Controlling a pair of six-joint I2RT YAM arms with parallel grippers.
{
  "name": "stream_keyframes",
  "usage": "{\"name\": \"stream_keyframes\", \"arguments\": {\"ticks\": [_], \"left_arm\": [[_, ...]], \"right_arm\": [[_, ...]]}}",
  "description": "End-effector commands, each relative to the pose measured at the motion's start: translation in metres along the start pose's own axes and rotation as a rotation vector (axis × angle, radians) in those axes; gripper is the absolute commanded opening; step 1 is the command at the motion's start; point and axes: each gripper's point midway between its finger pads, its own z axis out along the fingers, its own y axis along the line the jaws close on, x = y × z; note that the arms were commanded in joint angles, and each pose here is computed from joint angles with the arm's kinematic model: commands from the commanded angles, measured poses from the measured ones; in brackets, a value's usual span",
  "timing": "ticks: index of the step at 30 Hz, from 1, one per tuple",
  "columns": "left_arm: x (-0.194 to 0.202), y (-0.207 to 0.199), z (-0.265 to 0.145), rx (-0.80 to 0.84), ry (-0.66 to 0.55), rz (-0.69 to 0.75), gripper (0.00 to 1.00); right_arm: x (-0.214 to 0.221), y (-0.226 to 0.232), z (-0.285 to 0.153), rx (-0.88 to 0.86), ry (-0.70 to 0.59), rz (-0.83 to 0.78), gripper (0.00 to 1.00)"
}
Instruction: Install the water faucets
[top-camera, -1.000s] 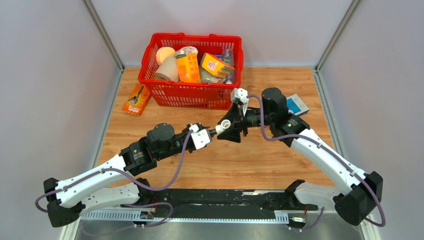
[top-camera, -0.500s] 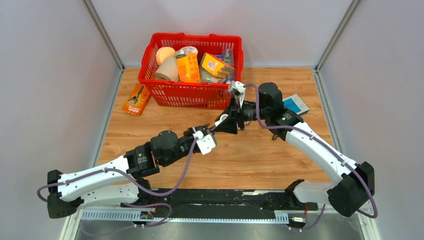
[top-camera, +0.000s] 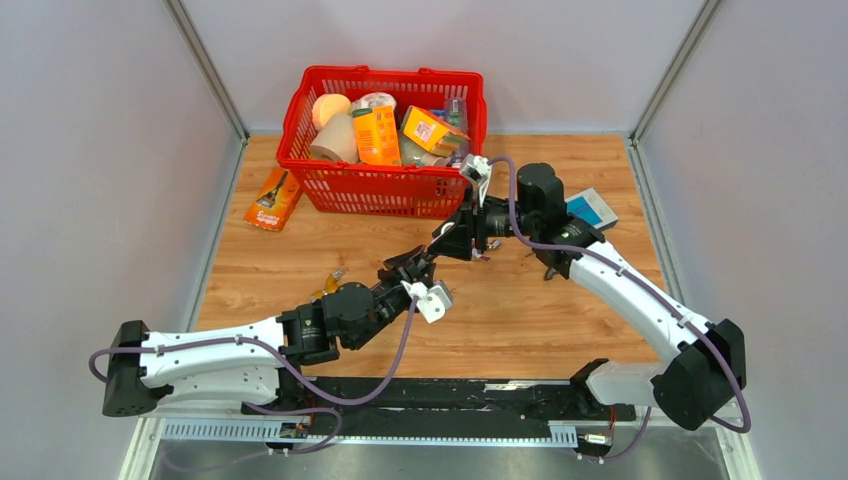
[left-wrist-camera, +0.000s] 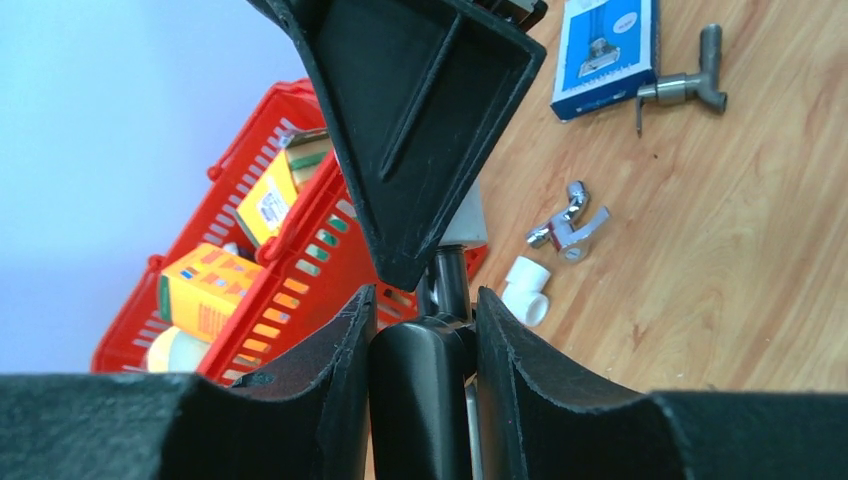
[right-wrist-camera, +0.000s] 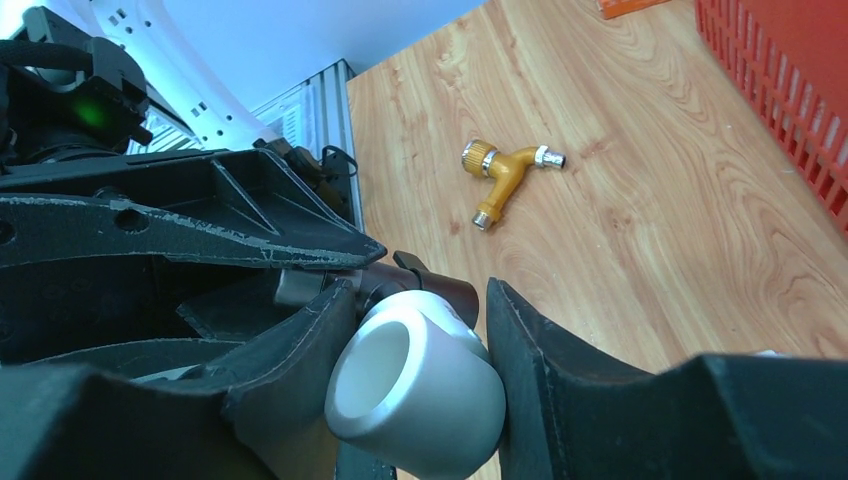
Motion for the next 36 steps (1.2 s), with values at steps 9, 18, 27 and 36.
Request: {"name": "stream_keyframes", "arguments": {"ticks": [9, 18, 27, 36], "left_arm": [[0.001, 0.043, -0.002, 0.012, -0.035, -0.500, 0.55], [0.030, 0.109, -0.015, -0.077, 0.072, -0.760, 0.56], [0.154, 0.172, -0.088, -0.585, 0.245, -1.038, 0.59], [0.178, 0.181, -0.139, -0.814, 0.331, -0.911, 0.61]], "right_arm": [[0.028, -0.034, -0.014, 0.210, 0.012, -0.061, 0.00], [0.041, -0.059, -0.020, 0.332, 0.005, -0.141, 0.00], [0.054, -0.063, 0.004, 0.352, -0.041, -0.226, 0.00], [0.113, -0.093, -0.001, 0.479, -0.019, -0.304, 0.00]]}}
